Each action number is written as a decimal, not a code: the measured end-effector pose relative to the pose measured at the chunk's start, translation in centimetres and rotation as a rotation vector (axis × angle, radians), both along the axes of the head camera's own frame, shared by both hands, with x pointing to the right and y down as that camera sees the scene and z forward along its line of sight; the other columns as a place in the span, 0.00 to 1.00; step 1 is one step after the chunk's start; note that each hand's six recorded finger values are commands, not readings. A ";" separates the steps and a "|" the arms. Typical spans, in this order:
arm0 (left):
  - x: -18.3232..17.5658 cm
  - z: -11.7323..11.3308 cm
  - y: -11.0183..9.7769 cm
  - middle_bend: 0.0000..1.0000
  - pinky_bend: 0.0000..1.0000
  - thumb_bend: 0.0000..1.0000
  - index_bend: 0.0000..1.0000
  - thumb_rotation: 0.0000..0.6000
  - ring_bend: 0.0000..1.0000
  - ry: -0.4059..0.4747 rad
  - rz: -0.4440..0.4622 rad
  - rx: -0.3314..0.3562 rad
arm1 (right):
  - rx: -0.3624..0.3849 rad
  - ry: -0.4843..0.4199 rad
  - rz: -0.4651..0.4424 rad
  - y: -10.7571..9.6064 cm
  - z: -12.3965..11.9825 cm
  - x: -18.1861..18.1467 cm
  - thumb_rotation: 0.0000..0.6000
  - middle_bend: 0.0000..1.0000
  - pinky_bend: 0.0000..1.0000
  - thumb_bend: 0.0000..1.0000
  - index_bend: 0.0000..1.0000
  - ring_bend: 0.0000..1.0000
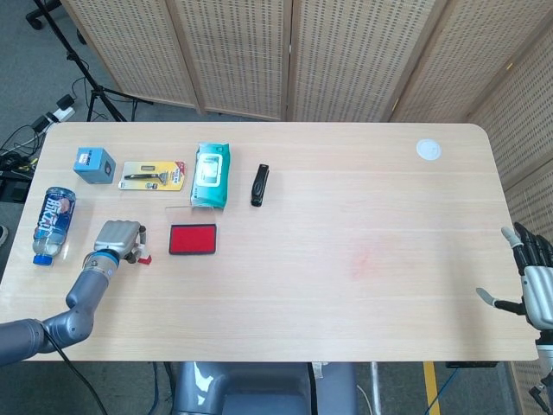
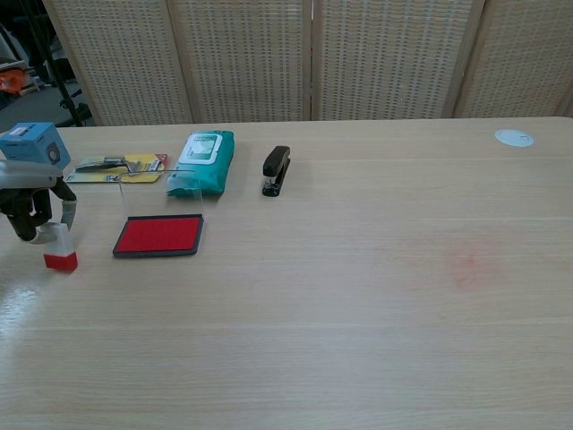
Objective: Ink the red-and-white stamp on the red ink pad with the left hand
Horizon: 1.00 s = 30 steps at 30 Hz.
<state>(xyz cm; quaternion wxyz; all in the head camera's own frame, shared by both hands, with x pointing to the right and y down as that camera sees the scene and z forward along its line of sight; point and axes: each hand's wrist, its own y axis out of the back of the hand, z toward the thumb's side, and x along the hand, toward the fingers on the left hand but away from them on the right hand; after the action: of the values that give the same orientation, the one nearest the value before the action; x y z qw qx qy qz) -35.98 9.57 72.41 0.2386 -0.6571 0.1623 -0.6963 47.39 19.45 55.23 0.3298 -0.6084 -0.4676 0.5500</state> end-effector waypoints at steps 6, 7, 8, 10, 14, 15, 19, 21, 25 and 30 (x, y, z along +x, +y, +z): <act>0.0 -0.5 0.1 0.91 0.95 0.37 0.50 1.00 0.98 -0.003 0.018 0.005 | 0.000 -0.002 0.001 0.0 0.0 0.0 1.00 0.00 0.00 0.00 0.00 0.00; 0.0 -0.5 0.1 0.91 0.95 0.37 0.50 1.00 0.98 -0.004 0.019 0.004 | 0.000 -0.003 0.002 0.0 0.0 0.0 1.00 0.00 0.00 0.00 0.00 0.00; 0.0 -0.5 0.1 0.91 0.95 0.37 0.50 1.00 0.98 -0.003 0.019 0.002 | 0.000 -0.003 0.002 0.0 0.0 0.0 1.00 0.00 0.00 0.00 0.00 0.00; 0.1 -0.5 0.2 0.91 0.95 0.37 0.50 1.00 0.98 -0.001 0.019 -0.004 | 0.001 -0.003 0.002 0.0 0.0 0.0 1.00 0.00 0.00 0.00 0.00 0.00; 0.3 -0.6 0.3 0.91 0.95 0.37 0.50 1.00 0.98 0.000 0.025 -0.013 | -0.002 -0.002 0.003 0.0 0.0 0.0 1.00 0.00 0.00 0.00 0.00 0.00; 0.3 -0.6 0.3 0.91 0.95 0.37 0.50 1.00 0.98 0.001 0.025 -0.016 | -0.002 -0.003 0.004 0.0 0.0 0.0 1.00 0.00 0.00 0.00 0.00 0.00; 0.5 -0.9 0.4 0.91 0.95 0.37 0.50 1.00 0.98 0.002 0.034 -0.019 | -0.001 -0.004 0.005 0.0 0.0 0.0 1.00 0.00 0.00 0.00 0.00 0.00; 0.5 -1.0 0.4 0.91 0.95 0.37 0.50 1.00 0.98 0.003 0.035 -0.021 | -0.001 -0.004 0.005 0.0 0.0 0.0 1.00 0.00 0.00 0.00 0.00 0.00; 0.4 -1.4 0.4 0.91 0.95 0.37 0.49 1.00 0.98 -0.003 0.036 -0.028 | 0.001 -0.007 0.006 0.0 -0.1 0.0 1.00 0.00 0.00 0.00 0.00 0.00; 0.2 -1.8 0.4 0.91 0.95 0.36 0.48 1.00 0.97 -0.002 0.029 -0.034 | 0.001 -0.010 0.004 0.0 -0.1 -0.1 1.00 0.00 0.00 0.00 0.00 0.00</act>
<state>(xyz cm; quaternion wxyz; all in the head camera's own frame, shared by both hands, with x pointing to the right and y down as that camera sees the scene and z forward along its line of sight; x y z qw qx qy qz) -35.77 10.00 70.58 0.2377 -0.6626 0.1407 -0.6961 47.32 19.47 55.11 0.3268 -0.6100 -0.4708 0.5472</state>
